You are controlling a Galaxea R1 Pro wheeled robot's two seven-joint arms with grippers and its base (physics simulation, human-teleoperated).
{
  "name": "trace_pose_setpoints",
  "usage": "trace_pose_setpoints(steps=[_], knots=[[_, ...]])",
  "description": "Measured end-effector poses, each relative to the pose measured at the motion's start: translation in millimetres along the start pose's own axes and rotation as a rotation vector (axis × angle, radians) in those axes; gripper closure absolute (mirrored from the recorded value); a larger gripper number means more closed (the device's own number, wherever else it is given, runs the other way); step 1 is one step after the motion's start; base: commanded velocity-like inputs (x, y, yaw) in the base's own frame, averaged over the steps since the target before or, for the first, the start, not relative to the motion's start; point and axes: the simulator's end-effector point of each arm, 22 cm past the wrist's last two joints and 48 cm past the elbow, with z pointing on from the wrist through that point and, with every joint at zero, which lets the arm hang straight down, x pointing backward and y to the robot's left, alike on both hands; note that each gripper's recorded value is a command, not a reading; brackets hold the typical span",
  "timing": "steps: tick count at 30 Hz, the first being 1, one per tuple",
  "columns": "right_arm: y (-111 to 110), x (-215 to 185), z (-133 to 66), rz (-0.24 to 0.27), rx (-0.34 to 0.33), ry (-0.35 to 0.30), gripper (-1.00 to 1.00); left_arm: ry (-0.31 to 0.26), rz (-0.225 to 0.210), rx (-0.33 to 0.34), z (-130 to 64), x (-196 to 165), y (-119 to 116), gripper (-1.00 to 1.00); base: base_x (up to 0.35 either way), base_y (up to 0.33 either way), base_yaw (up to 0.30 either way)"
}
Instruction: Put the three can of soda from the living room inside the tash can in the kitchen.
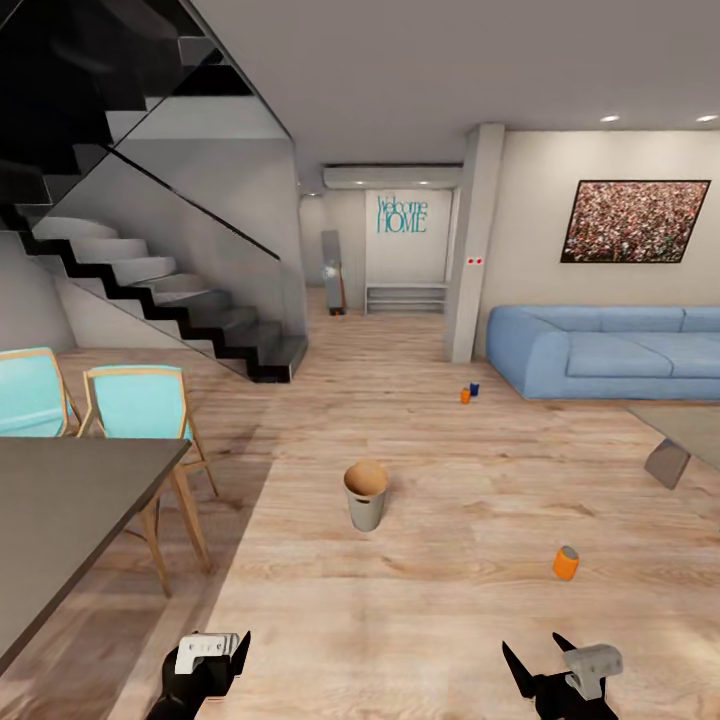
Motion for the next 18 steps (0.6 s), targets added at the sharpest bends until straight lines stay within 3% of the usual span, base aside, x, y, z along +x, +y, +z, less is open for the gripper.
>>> trace_pose_setpoints(steps=[18], knots=[[-0.2,1.1,-0.1,0.001,0.0,0.002,-1.0,0.0,0.0,0.0,0.0,0.0,0.0,-1.0,0.311,0.0,0.0]])
